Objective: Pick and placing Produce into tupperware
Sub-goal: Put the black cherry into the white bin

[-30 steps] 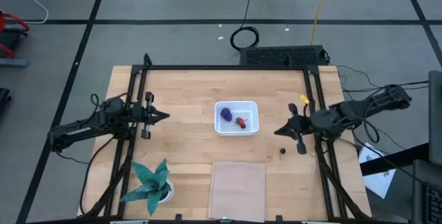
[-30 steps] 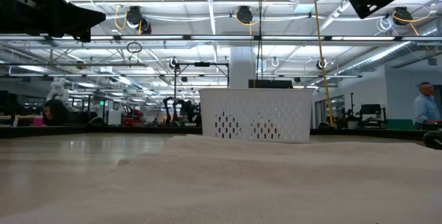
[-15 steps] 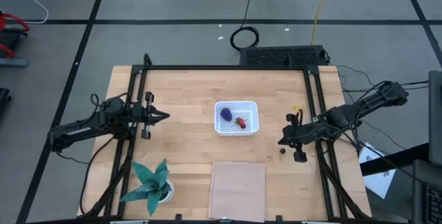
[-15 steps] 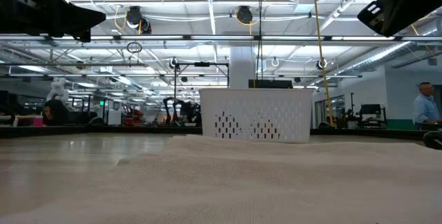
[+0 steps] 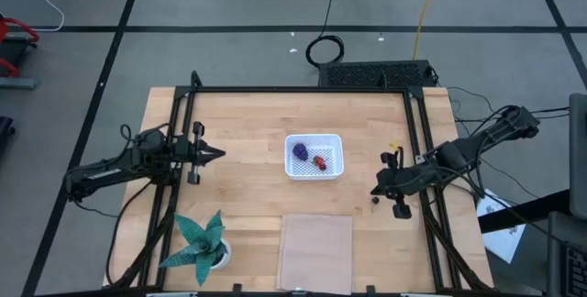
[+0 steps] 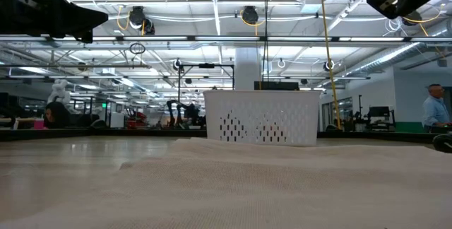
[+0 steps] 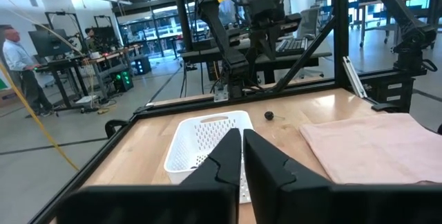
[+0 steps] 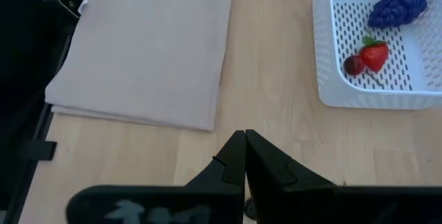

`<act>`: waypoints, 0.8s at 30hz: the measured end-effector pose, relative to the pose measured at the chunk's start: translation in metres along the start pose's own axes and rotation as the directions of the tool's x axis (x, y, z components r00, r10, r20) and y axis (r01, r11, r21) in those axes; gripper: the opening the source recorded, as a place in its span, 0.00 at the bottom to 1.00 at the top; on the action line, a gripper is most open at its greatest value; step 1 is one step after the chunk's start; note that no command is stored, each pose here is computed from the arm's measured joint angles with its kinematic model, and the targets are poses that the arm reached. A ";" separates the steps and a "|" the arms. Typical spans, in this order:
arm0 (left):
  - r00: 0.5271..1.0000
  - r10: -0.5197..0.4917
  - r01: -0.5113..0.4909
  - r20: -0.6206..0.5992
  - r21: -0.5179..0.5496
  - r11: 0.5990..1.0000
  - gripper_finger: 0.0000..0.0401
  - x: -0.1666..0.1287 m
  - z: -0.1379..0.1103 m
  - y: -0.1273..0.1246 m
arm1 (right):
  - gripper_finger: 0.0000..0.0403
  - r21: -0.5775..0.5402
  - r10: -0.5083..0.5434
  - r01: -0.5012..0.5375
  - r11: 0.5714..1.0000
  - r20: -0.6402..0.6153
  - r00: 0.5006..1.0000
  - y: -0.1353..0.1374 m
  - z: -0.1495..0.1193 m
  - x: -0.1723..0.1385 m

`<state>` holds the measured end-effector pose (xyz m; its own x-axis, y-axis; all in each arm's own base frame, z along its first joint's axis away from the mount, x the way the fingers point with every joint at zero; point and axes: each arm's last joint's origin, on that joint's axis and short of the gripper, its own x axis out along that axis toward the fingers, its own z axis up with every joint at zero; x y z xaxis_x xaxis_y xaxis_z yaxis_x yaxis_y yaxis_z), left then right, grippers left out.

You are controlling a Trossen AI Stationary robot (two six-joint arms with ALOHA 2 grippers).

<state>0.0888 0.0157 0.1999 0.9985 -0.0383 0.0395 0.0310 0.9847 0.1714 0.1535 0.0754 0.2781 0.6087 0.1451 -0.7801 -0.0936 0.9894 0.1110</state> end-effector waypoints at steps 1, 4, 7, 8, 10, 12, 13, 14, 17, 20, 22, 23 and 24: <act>1.000 0.000 0.000 0.000 0.000 1.000 0.06 0.000 0.000 0.000 | 0.00 -0.001 0.000 0.000 1.000 -0.002 1.000 0.000 0.000 0.000; 1.000 0.000 0.000 0.000 -0.001 1.000 0.06 0.000 0.000 0.000 | 0.00 0.007 -0.004 0.004 1.000 -0.016 1.000 0.000 -0.002 0.000; 1.000 0.000 0.000 0.000 0.000 1.000 0.05 0.000 0.000 0.000 | 0.00 0.025 -0.007 0.008 1.000 -0.023 1.000 0.000 -0.002 0.000; 1.000 0.000 0.000 0.000 0.000 1.000 0.05 0.000 0.000 0.000 | 0.00 0.025 -0.009 0.010 1.000 -0.028 1.000 0.000 -0.003 0.000; 1.000 0.000 0.000 0.000 0.000 1.000 0.03 0.000 0.000 0.000 | 0.00 0.023 -0.016 0.017 1.000 -0.046 0.999 -0.001 -0.005 0.000; 1.000 0.000 0.000 0.000 0.000 1.000 0.02 0.000 0.000 0.000 | 0.00 0.037 -0.025 0.027 0.999 -0.067 0.997 -0.002 -0.007 0.000; 1.000 0.000 0.000 0.000 0.000 1.000 0.01 0.000 0.000 0.000 | 0.00 0.052 -0.030 0.034 0.998 -0.080 0.996 -0.003 -0.008 0.000; 1.000 0.000 0.000 0.000 0.000 1.000 0.01 0.000 0.000 0.000 | 0.00 0.068 -0.036 0.043 0.997 -0.095 0.995 -0.003 -0.009 -0.001; 1.000 0.001 -0.001 0.000 0.000 1.000 0.01 0.000 0.000 0.000 | 0.00 0.085 -0.059 0.072 0.994 -0.146 0.988 -0.003 -0.008 -0.001; 1.000 0.001 -0.001 0.000 0.001 1.000 0.04 0.000 0.000 0.000 | 0.00 0.063 -0.068 0.079 0.995 -0.168 0.983 0.002 0.003 0.001; 1.000 0.001 -0.001 0.000 0.002 1.000 0.05 0.000 0.000 0.000 | 0.00 0.035 -0.078 0.086 0.996 -0.191 0.979 0.007 0.015 0.001; 1.000 0.000 0.000 0.001 0.002 1.000 0.06 0.000 0.000 0.000 | 0.00 0.023 -0.089 0.096 0.995 -0.215 0.973 0.009 0.020 0.002; 1.000 0.001 -0.001 0.000 0.002 1.000 0.06 0.000 0.000 0.000 | 0.00 0.015 -0.103 0.110 0.994 -0.247 0.963 0.011 0.025 0.001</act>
<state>0.0888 0.0157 0.1999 0.9985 -0.0372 0.0401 0.0298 0.9845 0.1731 0.1728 0.0862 0.2935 0.4011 0.0364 -0.9153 -0.0144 0.9993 0.0334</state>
